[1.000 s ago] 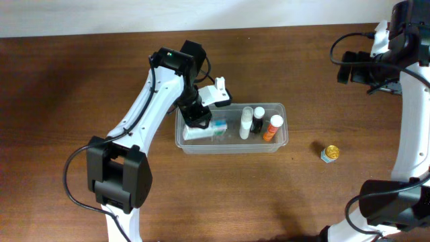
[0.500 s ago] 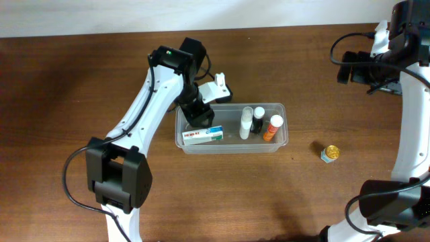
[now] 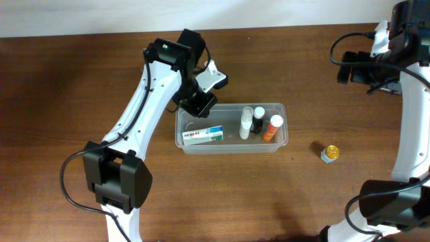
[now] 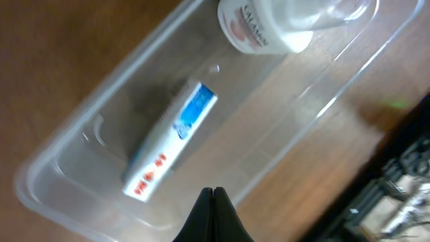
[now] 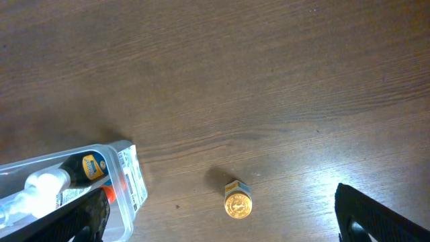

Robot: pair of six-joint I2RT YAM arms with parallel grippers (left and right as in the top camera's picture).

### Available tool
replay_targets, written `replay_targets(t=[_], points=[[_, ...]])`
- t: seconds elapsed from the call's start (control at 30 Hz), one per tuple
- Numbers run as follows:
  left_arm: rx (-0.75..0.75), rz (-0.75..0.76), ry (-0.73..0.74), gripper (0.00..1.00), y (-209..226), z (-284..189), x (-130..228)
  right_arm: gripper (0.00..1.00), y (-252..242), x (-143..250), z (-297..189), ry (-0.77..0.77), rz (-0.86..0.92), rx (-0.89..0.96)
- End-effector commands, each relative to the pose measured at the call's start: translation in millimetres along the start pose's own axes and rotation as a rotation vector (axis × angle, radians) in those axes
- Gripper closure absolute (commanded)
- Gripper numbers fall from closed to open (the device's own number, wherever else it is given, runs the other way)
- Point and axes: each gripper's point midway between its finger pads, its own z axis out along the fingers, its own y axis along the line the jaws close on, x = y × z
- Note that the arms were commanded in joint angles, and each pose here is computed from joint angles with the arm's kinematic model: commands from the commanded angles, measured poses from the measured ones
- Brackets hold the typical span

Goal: Pack container
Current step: 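Open left gripper and push the box flat, then raise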

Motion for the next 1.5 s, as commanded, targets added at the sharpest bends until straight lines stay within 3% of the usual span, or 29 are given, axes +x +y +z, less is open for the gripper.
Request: replay_targets(t=[0.0, 0.3, 0.43, 1.1, 1.47], points=[[-0.006, -0.124, 0.01, 0.99, -6.6, -8.6, 5.3, 0.02, -2.8, -3.3, -7.9, -0.026, 0.008, 0.009], [-0.053, -0.152, 0.165, 0.99, -20.9, 18.0, 33.5, 0.02, -2.8, -3.3, -7.9, -0.026, 0.008, 0.009], [-0.179, -0.196, 0.233, 0.99, -8.7, 44.2, 48.3, 0.02, -2.8, -3.3, -7.9, -0.026, 0.008, 0.009], [-0.205, -0.204, 0.148, 1.0, 13.2, 101.4, 41.2, 0.02, -2.8, -3.3, -7.9, -0.026, 0.008, 0.009], [-0.337, -0.207, 0.074, 1.0, 35.1, 92.0, 26.8, 0.02, -2.8, -3.3, -7.9, -0.026, 0.008, 0.009]])
